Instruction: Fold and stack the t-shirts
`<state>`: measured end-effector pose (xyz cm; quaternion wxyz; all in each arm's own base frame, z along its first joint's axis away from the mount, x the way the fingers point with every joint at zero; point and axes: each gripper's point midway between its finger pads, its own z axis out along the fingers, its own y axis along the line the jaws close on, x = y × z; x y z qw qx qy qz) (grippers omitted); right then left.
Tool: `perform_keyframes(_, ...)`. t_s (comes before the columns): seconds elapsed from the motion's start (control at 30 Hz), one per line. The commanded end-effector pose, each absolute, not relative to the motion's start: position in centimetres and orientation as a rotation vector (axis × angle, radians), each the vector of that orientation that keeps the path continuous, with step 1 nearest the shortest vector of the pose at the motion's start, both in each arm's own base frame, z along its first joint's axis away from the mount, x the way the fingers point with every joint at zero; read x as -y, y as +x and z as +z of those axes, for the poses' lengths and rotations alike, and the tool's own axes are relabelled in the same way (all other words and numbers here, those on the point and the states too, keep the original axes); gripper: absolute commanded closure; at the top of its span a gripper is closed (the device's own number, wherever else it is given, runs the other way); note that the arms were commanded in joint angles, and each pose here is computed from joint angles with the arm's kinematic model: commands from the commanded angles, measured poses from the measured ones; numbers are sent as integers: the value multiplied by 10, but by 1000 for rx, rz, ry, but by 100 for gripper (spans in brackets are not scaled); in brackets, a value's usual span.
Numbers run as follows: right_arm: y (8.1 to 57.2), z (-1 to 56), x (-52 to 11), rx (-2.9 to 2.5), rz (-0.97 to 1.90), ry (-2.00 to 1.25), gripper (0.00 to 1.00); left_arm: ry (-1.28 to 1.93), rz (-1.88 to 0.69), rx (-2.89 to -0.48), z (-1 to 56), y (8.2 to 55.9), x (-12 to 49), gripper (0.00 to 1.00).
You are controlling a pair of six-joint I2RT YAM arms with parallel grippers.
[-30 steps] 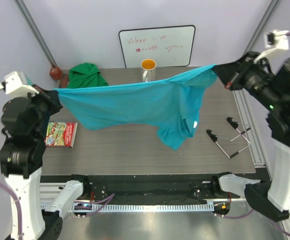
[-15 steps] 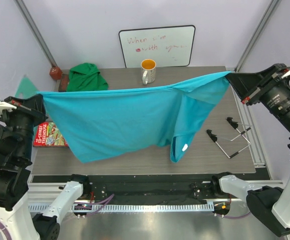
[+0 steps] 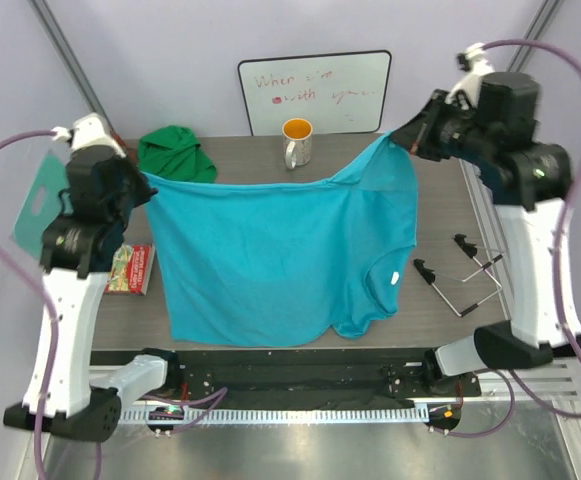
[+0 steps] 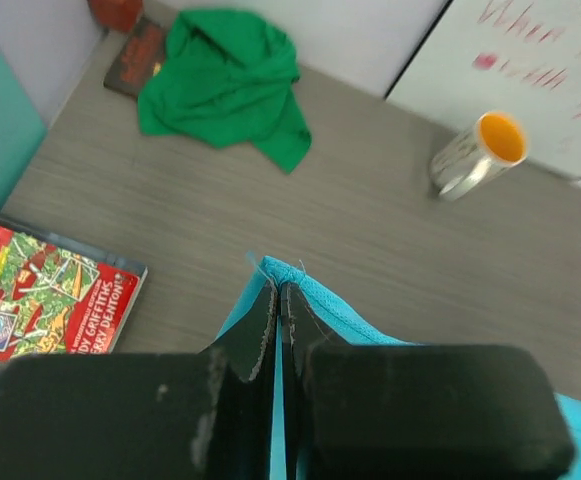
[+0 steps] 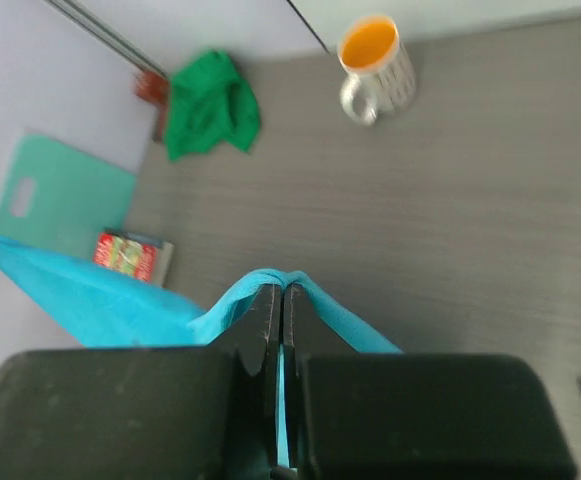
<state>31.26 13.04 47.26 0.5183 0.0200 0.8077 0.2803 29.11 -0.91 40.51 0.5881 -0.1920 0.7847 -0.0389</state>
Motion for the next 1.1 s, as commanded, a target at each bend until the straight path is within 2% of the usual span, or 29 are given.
perform_keyframes(0.0,360,412,-141,-2080,642,43,99,-404,-52,-1895,373,332,17,100)
perform_keyframes(0.33,426,308,-150,-2269,567,59,99,-364,79,-2052,289,408,19,100)
perform_keyframes(0.63,468,246,-157,-2395,519,54,99,-275,144,-2261,198,456,31,100)
perform_keyframes(0.87,489,210,-158,-2456,479,64,99,-274,198,-2330,149,485,31,100)
perform_keyframes(1.07,501,209,-154,-2443,456,69,99,-312,282,-2322,140,504,11,100)
